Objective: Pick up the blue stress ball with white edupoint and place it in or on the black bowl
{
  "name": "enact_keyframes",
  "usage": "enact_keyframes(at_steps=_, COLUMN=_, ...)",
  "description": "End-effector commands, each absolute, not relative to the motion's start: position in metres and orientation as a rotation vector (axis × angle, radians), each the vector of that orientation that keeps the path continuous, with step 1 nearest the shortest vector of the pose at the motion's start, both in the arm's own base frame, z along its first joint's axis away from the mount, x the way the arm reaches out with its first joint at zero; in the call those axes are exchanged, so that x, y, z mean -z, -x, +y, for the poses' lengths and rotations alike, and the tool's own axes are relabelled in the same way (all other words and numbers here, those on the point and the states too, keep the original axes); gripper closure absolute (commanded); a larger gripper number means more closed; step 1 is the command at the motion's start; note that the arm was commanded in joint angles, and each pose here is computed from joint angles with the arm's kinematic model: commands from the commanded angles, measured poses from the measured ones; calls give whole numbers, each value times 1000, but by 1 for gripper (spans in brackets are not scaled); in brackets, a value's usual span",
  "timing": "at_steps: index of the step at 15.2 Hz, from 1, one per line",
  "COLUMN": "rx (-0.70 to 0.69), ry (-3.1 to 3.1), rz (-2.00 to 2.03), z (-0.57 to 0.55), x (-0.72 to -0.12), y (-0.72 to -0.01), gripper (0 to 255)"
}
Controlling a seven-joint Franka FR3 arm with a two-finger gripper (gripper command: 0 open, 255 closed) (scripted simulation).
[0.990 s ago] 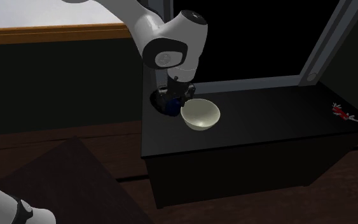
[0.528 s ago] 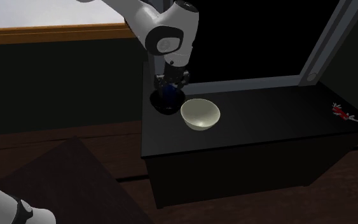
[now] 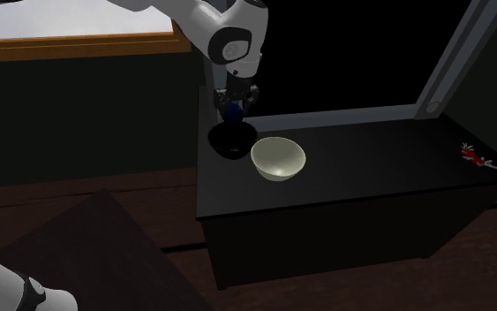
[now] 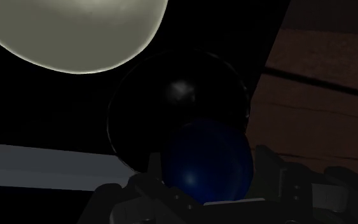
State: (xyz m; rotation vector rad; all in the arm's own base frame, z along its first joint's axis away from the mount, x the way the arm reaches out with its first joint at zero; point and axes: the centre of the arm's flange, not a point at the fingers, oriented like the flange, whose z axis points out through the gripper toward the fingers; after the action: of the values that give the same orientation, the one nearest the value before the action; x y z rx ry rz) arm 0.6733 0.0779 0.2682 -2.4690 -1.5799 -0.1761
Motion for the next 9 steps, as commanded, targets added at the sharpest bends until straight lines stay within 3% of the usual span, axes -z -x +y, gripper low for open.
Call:
enact_keyframes(at_steps=1, rx=176, ry=2470, rz=-1579, z=81, x=-258, y=-675, gripper=255)
enact_keyframes(at_steps=9, rx=176, ry=2470, rz=-1579, z=81, x=-216, y=-675, gripper=255)
